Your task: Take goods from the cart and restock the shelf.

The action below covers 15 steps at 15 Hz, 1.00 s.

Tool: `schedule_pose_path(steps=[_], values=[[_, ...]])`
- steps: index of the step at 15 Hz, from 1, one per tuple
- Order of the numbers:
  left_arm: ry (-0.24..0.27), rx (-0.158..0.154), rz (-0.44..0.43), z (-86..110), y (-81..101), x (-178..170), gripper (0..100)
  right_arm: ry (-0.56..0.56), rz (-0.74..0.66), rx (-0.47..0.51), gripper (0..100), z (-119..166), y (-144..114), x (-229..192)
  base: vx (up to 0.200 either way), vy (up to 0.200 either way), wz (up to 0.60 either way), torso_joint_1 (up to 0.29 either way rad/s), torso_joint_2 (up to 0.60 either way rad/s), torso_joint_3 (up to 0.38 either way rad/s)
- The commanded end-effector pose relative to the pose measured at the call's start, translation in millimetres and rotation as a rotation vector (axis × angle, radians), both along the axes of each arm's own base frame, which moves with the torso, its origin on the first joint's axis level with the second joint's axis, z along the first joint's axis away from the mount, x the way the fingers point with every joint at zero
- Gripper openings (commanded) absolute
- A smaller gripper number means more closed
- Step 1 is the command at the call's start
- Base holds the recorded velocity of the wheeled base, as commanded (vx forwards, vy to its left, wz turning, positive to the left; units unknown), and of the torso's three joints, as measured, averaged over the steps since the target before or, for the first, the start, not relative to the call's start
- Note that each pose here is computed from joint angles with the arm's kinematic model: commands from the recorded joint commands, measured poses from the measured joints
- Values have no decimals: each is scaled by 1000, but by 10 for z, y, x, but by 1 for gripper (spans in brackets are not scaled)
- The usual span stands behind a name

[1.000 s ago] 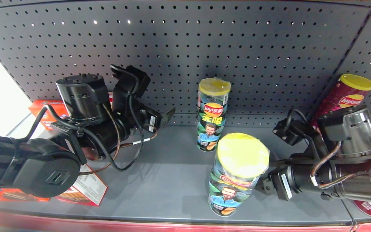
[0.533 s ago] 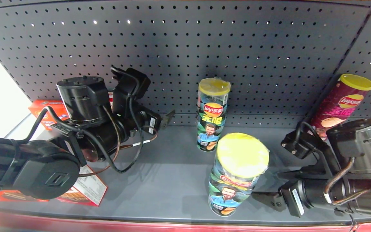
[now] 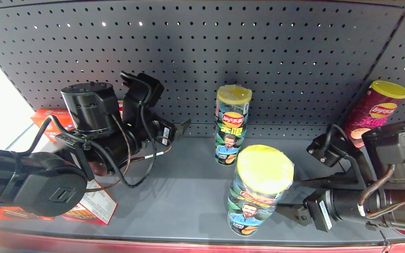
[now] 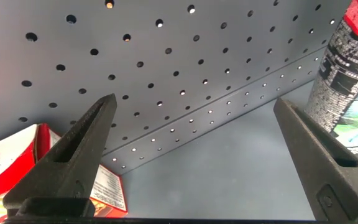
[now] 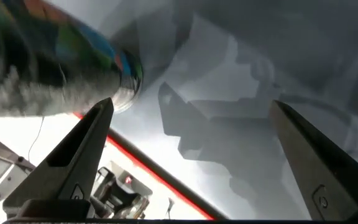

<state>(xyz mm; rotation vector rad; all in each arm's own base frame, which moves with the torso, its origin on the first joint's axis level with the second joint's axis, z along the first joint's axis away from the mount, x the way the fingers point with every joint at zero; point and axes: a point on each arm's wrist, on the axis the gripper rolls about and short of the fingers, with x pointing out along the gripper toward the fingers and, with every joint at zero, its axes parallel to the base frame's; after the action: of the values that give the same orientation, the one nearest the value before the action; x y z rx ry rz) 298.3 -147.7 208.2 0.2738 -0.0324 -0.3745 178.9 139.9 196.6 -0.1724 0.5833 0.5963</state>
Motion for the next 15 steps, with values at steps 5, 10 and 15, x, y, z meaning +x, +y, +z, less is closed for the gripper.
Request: schedule_pose_path(steps=[5,10,15], values=[[-2,-1,2,3,4,0,100,8,13,-8,100,-12,134,117,0,0,0,0,0,0],[-5,-3,2,7,0,10,100,10,5,-10,100,-20,120,130,0,0,0,0,0,0],[-3,-2,2,3,0,8,100,10,18,-10,100,-18,184,160,0,0,0,0,0,0]])
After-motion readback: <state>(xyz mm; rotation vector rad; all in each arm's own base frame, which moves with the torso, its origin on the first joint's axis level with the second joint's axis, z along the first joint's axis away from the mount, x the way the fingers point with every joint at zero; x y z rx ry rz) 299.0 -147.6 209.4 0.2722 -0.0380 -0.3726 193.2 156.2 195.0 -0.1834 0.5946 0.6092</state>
